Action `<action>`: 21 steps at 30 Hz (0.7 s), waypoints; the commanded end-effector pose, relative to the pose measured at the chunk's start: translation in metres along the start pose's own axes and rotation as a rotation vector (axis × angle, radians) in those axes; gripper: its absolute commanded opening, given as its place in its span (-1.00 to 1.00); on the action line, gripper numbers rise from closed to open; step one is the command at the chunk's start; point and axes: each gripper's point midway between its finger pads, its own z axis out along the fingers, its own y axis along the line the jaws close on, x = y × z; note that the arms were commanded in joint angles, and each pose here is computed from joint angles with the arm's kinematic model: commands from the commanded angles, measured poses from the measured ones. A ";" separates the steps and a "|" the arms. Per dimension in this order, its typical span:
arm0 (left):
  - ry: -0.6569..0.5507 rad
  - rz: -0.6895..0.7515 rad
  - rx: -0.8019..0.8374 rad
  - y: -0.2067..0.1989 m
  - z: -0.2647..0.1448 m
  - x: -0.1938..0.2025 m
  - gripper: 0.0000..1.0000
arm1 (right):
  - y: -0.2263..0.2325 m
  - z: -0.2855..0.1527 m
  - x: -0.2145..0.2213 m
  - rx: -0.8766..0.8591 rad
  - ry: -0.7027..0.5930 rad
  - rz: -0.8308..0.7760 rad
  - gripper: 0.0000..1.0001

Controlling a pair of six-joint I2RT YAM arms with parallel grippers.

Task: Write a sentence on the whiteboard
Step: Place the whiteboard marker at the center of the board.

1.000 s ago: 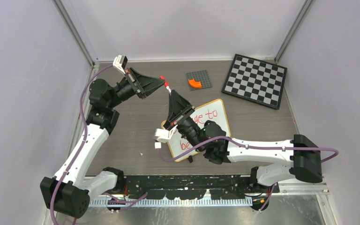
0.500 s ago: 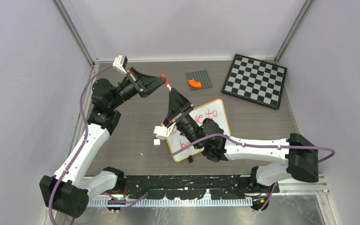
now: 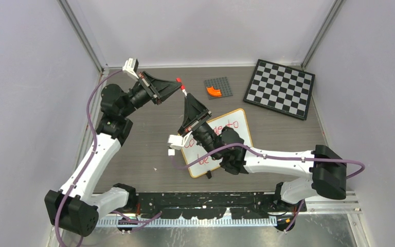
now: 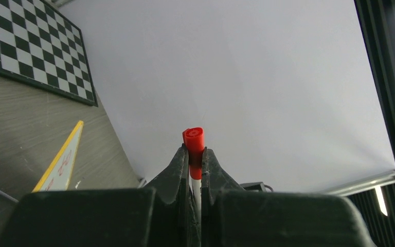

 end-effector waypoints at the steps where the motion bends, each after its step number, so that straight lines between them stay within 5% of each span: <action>1: 0.266 -0.018 0.091 -0.023 -0.012 0.027 -1.00 | -0.049 -0.001 -0.005 0.158 -0.083 0.042 -0.57; 12: -0.028 -0.012 0.132 -0.047 0.008 -0.075 -1.00 | -0.026 -0.022 0.001 0.091 -0.103 0.017 0.53; 15: -0.039 0.051 0.048 -0.024 0.004 -0.091 -1.00 | -0.028 -0.027 0.009 0.071 -0.067 0.058 0.63; 21: 0.013 0.326 -0.317 0.056 -0.037 -0.114 -1.00 | -0.056 -0.031 0.074 0.004 0.280 0.383 0.67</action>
